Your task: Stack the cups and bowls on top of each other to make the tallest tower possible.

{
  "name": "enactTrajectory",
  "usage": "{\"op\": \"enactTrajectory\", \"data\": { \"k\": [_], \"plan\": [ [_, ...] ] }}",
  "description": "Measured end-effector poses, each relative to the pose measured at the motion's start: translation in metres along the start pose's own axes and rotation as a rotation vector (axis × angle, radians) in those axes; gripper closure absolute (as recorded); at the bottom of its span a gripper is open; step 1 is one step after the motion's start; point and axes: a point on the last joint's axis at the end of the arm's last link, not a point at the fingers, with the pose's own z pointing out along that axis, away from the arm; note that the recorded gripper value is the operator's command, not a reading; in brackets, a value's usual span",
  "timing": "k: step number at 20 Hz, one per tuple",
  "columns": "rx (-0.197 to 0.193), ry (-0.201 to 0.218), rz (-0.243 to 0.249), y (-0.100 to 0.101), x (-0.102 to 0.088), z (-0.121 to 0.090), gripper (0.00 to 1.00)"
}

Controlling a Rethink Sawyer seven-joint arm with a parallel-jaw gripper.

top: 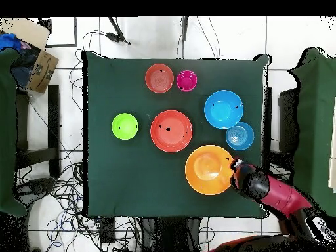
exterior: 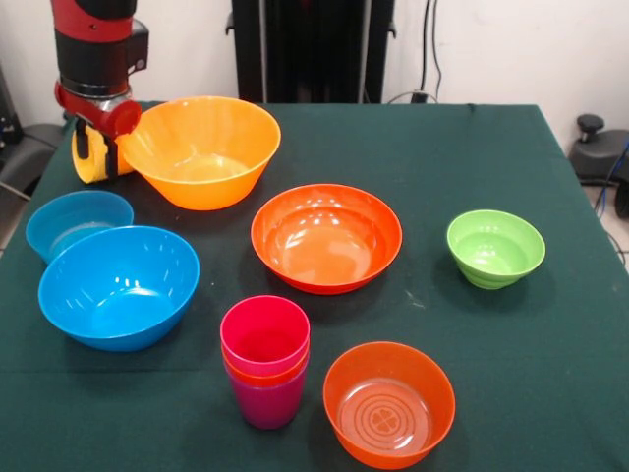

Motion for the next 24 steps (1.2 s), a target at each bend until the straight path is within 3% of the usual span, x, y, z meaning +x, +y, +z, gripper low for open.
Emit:
{"op": "enactTrajectory", "data": {
  "k": [4,14,15,24],
  "plan": [
    [-0.011,0.055,-0.008,-0.001,0.001,-0.006,0.00],
    [-0.103,0.084,-0.005,0.009,-0.005,-0.012,0.00],
    [-0.120,0.086,-0.020,0.015,-0.004,-0.012,1.00],
    [-0.137,0.082,-0.085,0.029,0.005,-0.012,1.00]
  ]
}}
